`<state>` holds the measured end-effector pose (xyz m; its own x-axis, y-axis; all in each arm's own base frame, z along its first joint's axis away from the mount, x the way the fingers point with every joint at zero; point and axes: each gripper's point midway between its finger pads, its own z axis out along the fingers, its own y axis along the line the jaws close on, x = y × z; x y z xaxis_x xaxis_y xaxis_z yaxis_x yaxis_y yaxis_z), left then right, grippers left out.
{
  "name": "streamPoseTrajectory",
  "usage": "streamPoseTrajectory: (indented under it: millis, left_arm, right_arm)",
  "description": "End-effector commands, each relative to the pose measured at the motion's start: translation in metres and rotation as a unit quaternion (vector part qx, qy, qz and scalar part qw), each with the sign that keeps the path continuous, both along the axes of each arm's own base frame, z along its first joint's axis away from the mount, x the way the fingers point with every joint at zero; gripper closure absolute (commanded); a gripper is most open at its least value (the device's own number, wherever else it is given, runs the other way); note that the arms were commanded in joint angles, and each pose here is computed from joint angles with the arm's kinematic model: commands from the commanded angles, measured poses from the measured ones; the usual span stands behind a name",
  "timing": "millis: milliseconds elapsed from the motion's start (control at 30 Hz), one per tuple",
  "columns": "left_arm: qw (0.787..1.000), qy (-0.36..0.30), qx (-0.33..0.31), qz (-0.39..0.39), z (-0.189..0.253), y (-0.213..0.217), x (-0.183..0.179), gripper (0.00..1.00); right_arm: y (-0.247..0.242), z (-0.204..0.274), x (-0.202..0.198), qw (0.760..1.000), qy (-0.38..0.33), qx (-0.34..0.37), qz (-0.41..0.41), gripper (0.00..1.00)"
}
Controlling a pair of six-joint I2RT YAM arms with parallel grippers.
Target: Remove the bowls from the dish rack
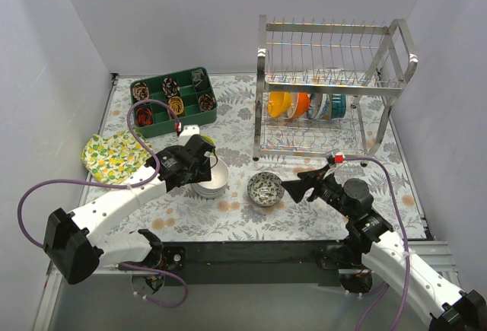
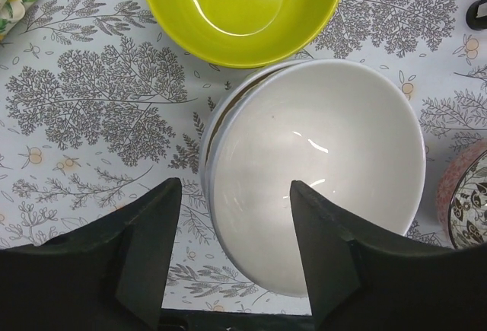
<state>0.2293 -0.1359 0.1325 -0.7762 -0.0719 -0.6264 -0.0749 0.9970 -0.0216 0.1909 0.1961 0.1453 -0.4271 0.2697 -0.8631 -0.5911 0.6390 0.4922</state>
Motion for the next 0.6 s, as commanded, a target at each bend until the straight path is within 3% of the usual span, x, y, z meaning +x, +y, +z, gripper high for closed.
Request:
streamPoseTrajectory:
  millis: [0,267,433,567]
  left_arm:
    - [0.999,-0.029,-0.016,0.003,0.012,0.002,0.005,0.39]
    - [0.99,-0.11,-0.086,0.001,0.058,0.0,0.006,0.03]
    - [0.974,-0.189,-0.125,-0.012,0.084,0.007,0.006,0.02]
    - [0.947,-0.269,-0.172,-0.025,0.107,0.012,0.002,0.02]
  right_arm:
    - [-0.008,0.031,0.013,0.998,-0.047,-0.013,-0.029,0.09]
    - [-0.035,0.04,0.041,0.987,-0.07,-0.08,-0.119,0.06]
    - [-0.059,0.059,0.07,0.968,-0.085,-0.123,-0.204,0.01]
    - [-0.074,0.064,0.096,0.947,-0.083,-0.169,-0.26,0.01]
